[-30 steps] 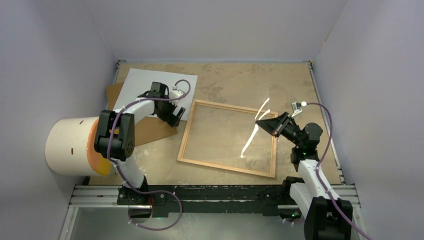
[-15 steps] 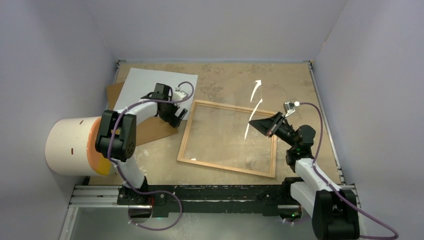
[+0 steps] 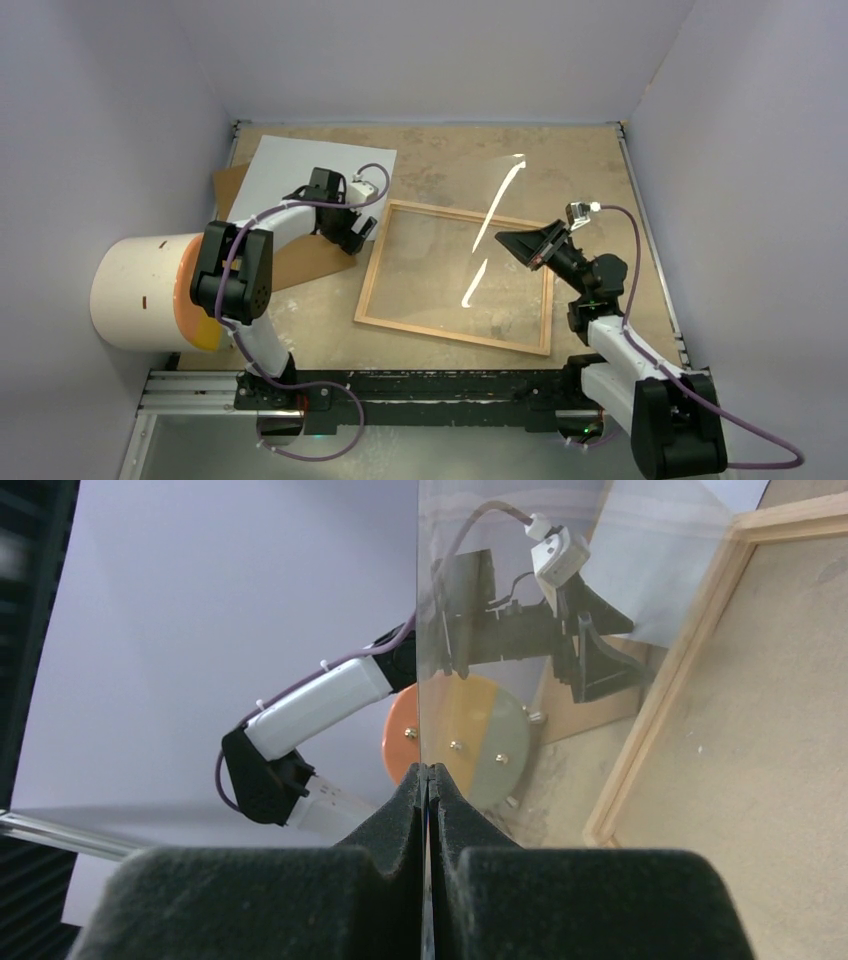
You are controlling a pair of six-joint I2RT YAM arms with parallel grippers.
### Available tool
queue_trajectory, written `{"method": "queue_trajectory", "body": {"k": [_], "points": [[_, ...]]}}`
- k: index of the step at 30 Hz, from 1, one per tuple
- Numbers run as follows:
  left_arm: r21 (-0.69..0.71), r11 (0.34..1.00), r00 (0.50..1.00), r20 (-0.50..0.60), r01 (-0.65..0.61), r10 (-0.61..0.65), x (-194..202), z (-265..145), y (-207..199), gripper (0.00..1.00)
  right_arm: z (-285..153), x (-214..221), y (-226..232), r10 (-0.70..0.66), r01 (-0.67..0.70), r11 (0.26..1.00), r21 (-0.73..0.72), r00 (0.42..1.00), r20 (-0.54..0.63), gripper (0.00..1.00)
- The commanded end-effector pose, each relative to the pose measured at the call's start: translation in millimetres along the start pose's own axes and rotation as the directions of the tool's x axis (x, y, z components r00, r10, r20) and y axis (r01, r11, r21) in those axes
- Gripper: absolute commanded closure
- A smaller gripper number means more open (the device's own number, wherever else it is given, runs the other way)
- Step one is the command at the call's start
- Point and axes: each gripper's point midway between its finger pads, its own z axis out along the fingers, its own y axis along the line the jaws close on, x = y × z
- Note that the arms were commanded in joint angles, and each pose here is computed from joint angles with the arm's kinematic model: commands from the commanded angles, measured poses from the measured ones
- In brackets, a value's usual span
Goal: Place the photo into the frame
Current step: Adjust the photo frame item on the photo frame.
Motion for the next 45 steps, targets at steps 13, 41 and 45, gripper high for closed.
{"method": "queue_trajectory", "body": {"k": [13,41,45], "points": [[0.203,0.979,0.996,-0.088,0.015,0.003,32.8,13.1,-59.1,0.0,23.2,-5.7,39.8,0.012,-0.009,0.995,-0.096,0.999,0.031,1.0],[0.221,0.975,0.999,-0.045,0.023,-0.013,17.6,-3.0,-56.8,0.0,42.2,5.3,42.2,0.061,-0.059,0.994,-0.095,0.998,0.016,1.0],[0.216,0.976,0.999,-0.033,0.028,-0.021,12.5,-7.7,-53.1,0.0,40.8,9.0,34.8,0.055,-0.055,0.996,-0.072,0.998,0.006,1.0]]}}
